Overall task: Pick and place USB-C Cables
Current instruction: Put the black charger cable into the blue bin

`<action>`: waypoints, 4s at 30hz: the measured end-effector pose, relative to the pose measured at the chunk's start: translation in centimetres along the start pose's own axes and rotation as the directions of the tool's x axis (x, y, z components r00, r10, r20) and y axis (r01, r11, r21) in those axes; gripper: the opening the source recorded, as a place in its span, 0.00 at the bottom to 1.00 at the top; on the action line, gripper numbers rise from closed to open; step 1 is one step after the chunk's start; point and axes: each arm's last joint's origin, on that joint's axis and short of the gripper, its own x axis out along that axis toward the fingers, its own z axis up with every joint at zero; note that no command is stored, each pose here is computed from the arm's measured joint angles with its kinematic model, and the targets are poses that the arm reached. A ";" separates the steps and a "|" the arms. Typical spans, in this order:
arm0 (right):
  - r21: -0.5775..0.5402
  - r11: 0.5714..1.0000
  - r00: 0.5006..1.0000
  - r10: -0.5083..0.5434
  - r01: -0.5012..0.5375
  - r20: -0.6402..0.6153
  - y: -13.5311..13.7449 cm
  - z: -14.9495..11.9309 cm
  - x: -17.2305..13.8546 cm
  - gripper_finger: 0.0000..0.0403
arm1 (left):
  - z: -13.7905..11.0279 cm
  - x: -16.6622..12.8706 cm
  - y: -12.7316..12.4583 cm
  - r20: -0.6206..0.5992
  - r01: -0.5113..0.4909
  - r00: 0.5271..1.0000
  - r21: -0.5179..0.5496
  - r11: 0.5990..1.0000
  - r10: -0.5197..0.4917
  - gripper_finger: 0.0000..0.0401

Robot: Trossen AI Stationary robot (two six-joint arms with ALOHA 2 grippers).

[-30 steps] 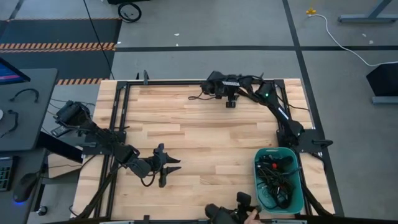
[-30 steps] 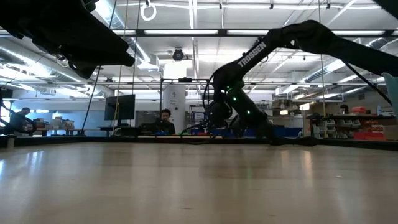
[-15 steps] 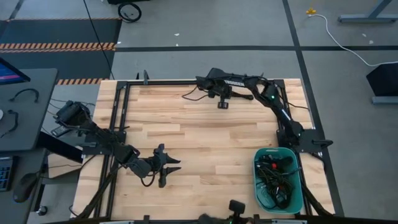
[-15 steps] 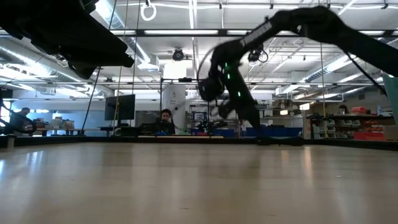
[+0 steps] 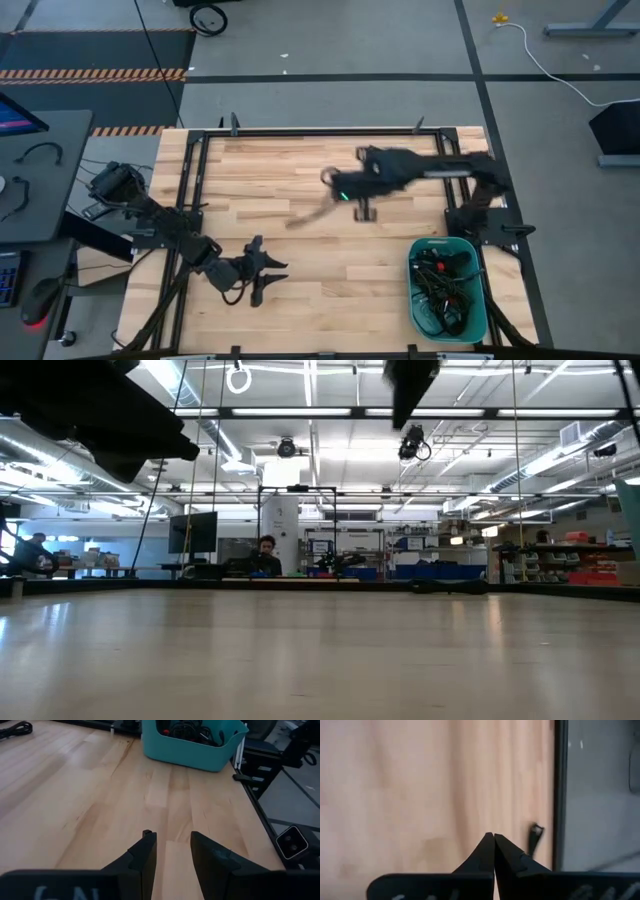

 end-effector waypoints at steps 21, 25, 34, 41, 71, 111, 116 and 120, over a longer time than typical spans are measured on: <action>0.439 0.892 0.955 0.027 0.110 -0.295 -12.0 -4.2 22.0 0.16 | 0.3 -0.3 -0.5 0.039 0.018 0.999 -0.018 1.000 -0.017 0.31; 0.473 0.876 0.922 0.099 0.097 -0.374 -14.7 -5.0 26.1 0.32 | 0.2 -0.3 -0.5 0.038 0.017 0.999 -0.013 1.000 -0.016 0.31; 0.396 0.910 0.866 0.092 0.128 -0.491 -15.7 -5.3 30.0 0.61 | 0.2 -0.3 -0.5 0.036 0.016 0.999 -0.011 1.000 -0.015 0.31; 0.364 0.927 0.893 0.234 -0.087 -0.383 -14.8 -4.4 28.7 0.51 | 0.2 -0.2 -0.4 0.034 0.014 0.999 -0.010 1.000 -0.014 0.31; -0.069 0.914 0.909 0.406 -0.401 0.095 -3.8 3.1 14.8 0.01 | 0.0 -0.3 -0.4 0.016 0.007 1.000 -0.004 1.000 -0.007 0.31; 0.058 0.998 0.987 -0.014 0.023 -0.161 19.0 -21.4 1.2 0.01 | 0.3 -0.3 -0.4 0.046 0.001 0.999 -0.026 1.000 0.000 0.31; 0.033 0.996 0.985 0.082 -0.078 -0.150 20.1 -21.7 3.1 0.03 | 0.4 -0.2 -0.3 0.059 -0.016 0.998 -0.033 0.999 0.018 0.31; 0.078 0.995 0.983 0.072 -0.059 -0.168 19.9 -21.7 3.3 0.10 | 0.6 -0.1 -0.2 0.069 -0.017 0.997 -0.043 0.999 0.020 0.31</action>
